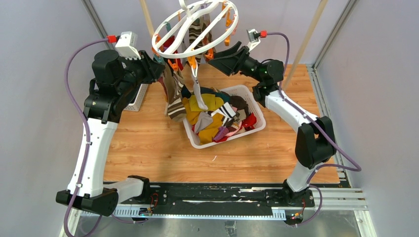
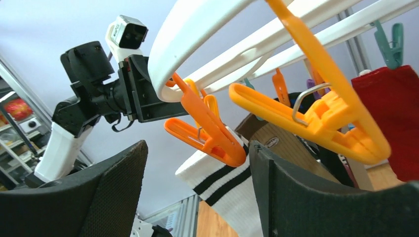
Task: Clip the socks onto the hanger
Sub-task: Open the clamp at the hanger.
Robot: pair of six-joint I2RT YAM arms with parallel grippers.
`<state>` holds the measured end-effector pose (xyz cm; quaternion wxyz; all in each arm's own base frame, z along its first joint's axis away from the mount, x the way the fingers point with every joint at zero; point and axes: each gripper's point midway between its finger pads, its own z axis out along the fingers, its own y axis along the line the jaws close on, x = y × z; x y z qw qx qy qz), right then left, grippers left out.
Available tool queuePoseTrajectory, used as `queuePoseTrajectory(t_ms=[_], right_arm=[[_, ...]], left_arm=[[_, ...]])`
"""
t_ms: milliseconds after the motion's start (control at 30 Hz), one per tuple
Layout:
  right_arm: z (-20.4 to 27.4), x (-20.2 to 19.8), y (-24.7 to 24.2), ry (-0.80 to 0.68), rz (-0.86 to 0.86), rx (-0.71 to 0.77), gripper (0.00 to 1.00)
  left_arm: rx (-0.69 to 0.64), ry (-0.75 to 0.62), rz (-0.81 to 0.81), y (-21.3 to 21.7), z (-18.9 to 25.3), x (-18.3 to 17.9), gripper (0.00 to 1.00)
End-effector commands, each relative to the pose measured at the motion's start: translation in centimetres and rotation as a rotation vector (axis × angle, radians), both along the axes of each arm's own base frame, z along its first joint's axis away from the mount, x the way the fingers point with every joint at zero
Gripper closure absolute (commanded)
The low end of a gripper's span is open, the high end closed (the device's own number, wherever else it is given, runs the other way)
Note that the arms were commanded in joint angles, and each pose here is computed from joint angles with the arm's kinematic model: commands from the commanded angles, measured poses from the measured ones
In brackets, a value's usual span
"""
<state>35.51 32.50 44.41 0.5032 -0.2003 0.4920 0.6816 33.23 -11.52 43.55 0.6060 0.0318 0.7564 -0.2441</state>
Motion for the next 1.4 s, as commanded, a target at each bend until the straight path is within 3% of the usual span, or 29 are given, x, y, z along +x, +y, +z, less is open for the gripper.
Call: queuePoseTrajectory(t_ms=[0,167,433,833,967,1133,1367], right_arm=[[2.7,-2.4,0.6,-0.074,0.083,0.114,0.28],[2.3,-3.1,1.2,-0.070,0.089,0.148,0.39],[3.0,-4.2,0.0,-0.077,0.054,0.189,0.72],[2.6,-3.9,0.2,-0.063,-0.036,0.144,0.97],[1.5,-3.2,1.9,-0.057,-0.152,0.040,1.00],[1.1,-3.0,4.3,-0.073,-0.282,-0.032,1.00],[1.4,-4.1,5.9,-0.181,-0.491,-0.109,1.00]], left_arm=[[-0.002,-0.034,-0.013,0.1,1.4,-0.8,0.73],[0.000,-0.045,-0.013,0.2,1.9,-1.0,0.74],[0.003,-0.050,-0.010,0.3,2.2,-1.3,0.75],[-0.002,-0.061,-0.005,0.4,2.7,-1.5,0.76],[-0.011,-0.066,-0.001,0.4,3.0,-1.7,0.72],[-0.034,-0.068,0.009,0.6,3.6,-2.3,0.49],[-0.084,-0.059,-0.016,0.0,4.5,-3.1,0.45]])
